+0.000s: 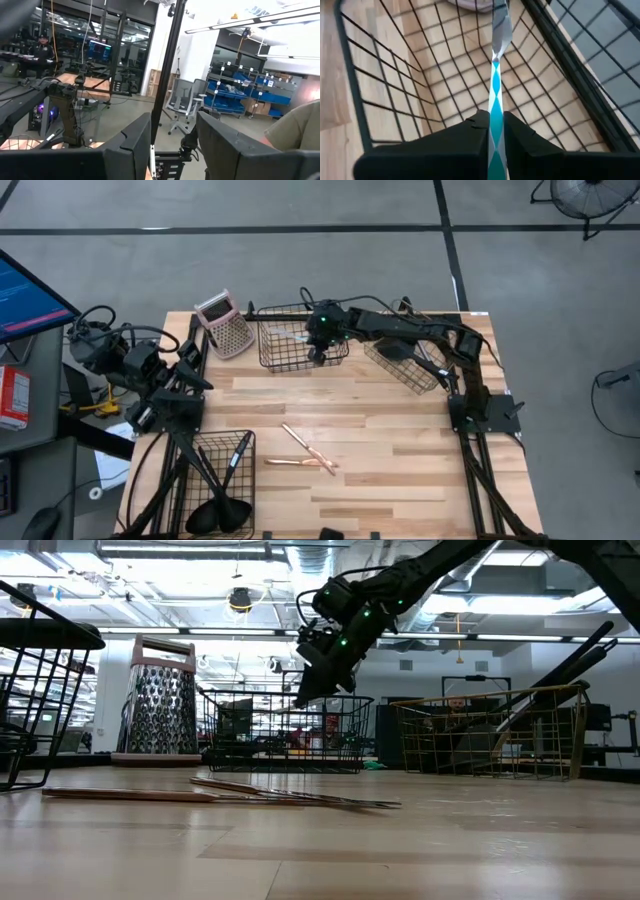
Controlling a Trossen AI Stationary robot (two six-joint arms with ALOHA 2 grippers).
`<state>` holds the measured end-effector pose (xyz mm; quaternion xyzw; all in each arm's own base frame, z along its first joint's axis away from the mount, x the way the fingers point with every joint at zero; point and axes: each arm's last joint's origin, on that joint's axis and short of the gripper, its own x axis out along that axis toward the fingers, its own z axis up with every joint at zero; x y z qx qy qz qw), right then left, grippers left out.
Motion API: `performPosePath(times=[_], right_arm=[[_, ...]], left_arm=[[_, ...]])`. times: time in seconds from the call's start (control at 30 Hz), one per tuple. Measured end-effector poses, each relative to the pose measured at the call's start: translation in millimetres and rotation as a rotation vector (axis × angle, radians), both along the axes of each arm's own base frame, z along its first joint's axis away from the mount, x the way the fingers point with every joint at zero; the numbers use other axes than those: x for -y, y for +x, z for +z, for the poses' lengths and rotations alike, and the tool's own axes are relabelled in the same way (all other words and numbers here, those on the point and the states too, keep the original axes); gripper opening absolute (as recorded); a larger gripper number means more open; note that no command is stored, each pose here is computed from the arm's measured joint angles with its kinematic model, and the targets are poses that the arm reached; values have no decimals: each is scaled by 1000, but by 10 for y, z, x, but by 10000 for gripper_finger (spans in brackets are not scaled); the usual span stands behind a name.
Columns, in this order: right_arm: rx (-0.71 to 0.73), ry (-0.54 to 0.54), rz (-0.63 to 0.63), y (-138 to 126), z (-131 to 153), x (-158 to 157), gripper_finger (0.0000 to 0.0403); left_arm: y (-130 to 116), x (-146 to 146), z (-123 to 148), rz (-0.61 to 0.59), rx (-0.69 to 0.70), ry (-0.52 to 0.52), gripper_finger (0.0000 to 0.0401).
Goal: Pick & Place Kitchen Items
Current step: Put the light blue knife into the top black wire basket
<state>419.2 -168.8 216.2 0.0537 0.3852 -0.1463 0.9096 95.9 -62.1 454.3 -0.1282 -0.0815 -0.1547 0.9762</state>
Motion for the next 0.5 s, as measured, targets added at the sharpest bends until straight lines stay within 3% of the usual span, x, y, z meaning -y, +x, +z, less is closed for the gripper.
performPosePath(times=[0.4,0.5], right_arm=[[-61,-52,-48,-39,-27,29,21],[-91,-43,-56,-7,-159,44,21]], left_arm=[[0,0,0,0,0,0,140],[0,0,-1,0,-1,1,140]])
